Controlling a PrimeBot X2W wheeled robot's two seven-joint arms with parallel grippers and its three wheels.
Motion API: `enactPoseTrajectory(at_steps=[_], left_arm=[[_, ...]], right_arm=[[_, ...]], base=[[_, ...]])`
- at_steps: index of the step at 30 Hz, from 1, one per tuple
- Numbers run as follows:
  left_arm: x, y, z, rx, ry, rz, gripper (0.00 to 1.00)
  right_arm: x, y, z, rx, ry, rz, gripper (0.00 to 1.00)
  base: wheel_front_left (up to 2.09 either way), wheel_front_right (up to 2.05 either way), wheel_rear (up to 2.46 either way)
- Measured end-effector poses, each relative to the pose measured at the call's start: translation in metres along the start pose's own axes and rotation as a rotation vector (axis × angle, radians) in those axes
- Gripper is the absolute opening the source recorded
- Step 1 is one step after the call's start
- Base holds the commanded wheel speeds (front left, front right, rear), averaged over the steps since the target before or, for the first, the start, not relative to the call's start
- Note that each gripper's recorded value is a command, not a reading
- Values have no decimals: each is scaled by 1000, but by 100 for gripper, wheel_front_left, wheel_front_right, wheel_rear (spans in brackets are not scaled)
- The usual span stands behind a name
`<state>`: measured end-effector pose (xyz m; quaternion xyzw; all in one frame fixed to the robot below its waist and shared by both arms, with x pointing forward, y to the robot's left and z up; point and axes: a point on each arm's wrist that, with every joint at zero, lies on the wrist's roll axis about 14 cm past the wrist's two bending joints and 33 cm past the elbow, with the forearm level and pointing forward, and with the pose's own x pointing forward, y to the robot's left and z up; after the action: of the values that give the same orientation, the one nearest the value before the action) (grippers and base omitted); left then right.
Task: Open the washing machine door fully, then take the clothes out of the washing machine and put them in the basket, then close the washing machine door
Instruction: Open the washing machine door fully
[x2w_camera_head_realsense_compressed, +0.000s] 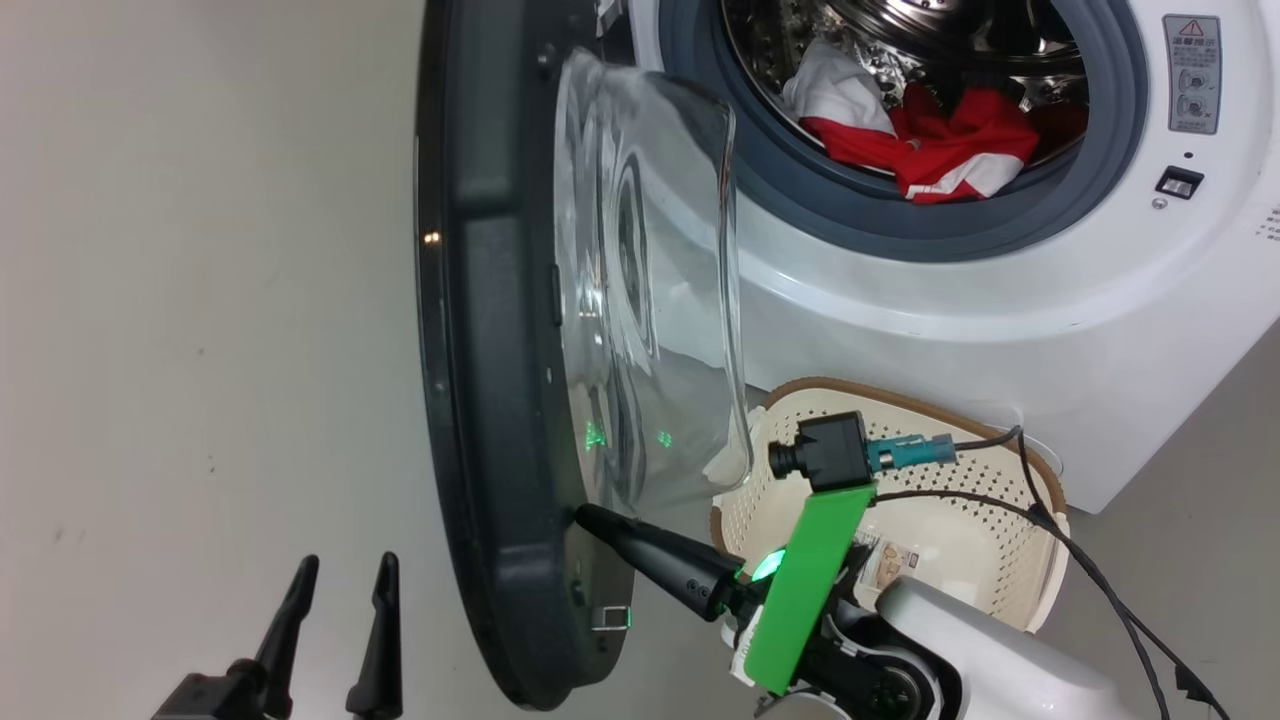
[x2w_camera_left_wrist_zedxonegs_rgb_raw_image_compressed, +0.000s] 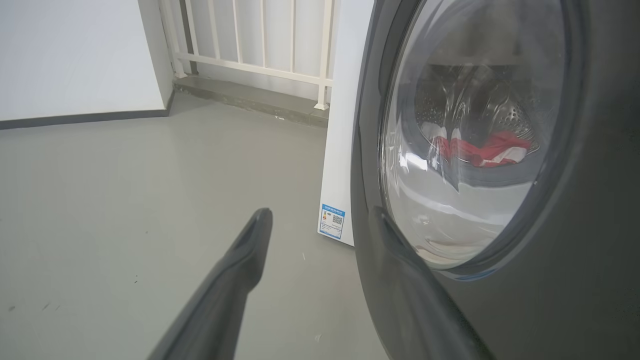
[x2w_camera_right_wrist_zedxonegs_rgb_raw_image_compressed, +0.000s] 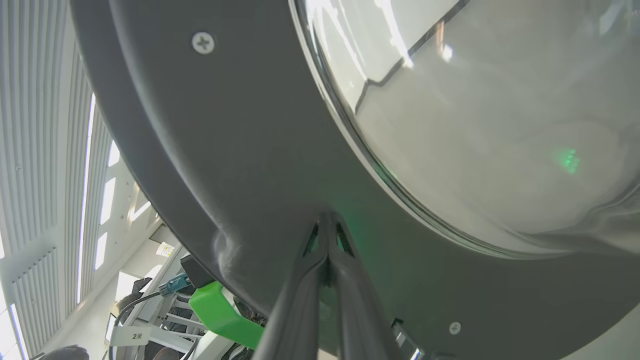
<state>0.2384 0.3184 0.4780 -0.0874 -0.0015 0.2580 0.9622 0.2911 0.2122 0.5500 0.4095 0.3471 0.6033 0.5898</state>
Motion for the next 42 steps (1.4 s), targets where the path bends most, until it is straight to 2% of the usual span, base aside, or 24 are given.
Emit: enactPoseTrajectory(at_steps=[1,2,3,4,5,12,17,23,29,35,37,42], left_arm=[[0,-1,0,0,0,-2,100],[0,-1,0,-1,1,-5,100],[0,-2,-1,-2,1,-7,100],[0,-2,-1,-3,1,-9,100],[0,-3,-1,-5,2,-11,100],[0,-11,-6,-10,15,-51,100],[-1,-20,-8,-15,16,-87,100],[2,-29,-9,-16,14,-119,100],[5,-38,-9,-21,12,-149,100],[8,-44,-8,-17,9,-169,100],[9,-45,-8,-18,8,-173,100],[10,-48,-8,-20,6,-182,100]], right_arm=[[-1,-2,0,-8,-4,-7,6],[-1,-4,0,-12,-7,-15,31],[-2,-6,0,-20,-11,-23,47],[-4,-8,1,-27,-16,-31,97],[-6,-11,2,-32,-25,-40,100],[-25,-37,17,-122,-111,-142,100],[-55,-75,24,-190,-202,-292,100],[-81,-100,30,-264,-237,-403,100],[-110,-125,35,-418,-219,-525,100],[-132,-131,61,-569,-272,-605,100],[-142,-132,67,-581,-315,-633,100],[-162,-125,84,-690,-398,-686,100]], base=[[0,0,0],[0,0,0],[0,0,0],[0,0,0],[0,0,0],[0,0,0],[0,0,0],[0,0,0],[0,0,0],[0,0,0],[0,0,0],[0,0,0]])
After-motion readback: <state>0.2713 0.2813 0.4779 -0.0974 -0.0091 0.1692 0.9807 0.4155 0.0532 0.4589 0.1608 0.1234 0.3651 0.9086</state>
